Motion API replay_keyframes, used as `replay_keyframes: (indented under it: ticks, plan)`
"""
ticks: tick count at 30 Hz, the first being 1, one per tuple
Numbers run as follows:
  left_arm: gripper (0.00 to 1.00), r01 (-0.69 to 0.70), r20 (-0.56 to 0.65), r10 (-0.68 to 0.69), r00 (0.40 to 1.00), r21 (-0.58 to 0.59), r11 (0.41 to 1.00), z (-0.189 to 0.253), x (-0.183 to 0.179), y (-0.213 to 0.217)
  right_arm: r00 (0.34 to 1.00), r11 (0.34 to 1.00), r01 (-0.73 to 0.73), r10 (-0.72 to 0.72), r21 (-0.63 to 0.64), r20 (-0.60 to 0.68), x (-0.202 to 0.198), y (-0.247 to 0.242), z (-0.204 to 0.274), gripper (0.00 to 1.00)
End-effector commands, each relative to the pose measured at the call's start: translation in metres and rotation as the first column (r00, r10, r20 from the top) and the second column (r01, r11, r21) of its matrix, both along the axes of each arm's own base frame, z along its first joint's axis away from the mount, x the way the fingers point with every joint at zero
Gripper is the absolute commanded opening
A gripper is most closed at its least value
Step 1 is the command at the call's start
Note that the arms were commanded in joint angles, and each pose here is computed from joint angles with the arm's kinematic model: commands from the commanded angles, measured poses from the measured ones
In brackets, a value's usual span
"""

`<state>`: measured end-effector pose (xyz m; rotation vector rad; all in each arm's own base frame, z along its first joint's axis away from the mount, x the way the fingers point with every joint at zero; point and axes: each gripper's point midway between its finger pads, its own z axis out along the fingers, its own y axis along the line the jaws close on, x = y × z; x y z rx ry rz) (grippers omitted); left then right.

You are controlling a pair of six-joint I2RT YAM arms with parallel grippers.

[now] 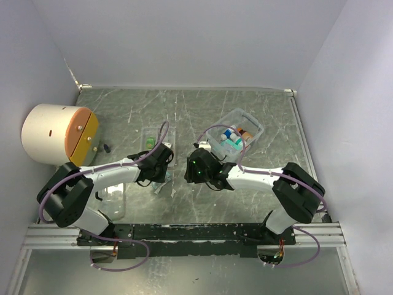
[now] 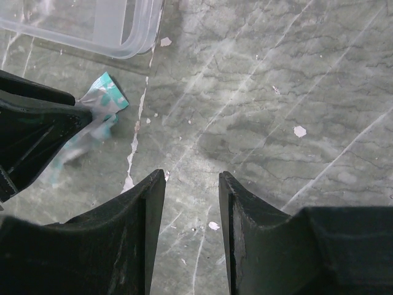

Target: Organize the medicine kit

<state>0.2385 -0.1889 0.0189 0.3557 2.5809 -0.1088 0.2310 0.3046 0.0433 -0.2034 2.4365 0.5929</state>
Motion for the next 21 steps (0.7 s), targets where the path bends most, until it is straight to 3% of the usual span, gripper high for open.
replay_keyframes:
  ticks: [1,5,13,21]
  plan:
    - [0.37,0.032,0.035,-0.032,0.999,-0.011,0.999,0.005,0.011,-0.010,1.000,1.000,0.005,-0.006,0.026,0.025,0.003,0.000,0.010,0.40]
    - [0.32,0.038,0.036,-0.038,0.999,-0.012,0.999,0.005,0.011,-0.011,1.000,1.000,0.008,-0.009,0.026,0.025,0.002,-0.001,0.010,0.40]
    - [0.11,0.060,0.087,-0.057,0.995,-0.038,0.997,0.044,0.018,-0.017,0.999,0.999,0.014,-0.016,0.032,0.033,0.003,-0.002,0.014,0.40]
    - [0.08,0.221,0.184,-0.217,0.959,0.000,0.975,0.097,0.017,-0.020,0.998,0.997,0.017,-0.022,0.079,0.060,0.002,-0.002,0.025,0.40]
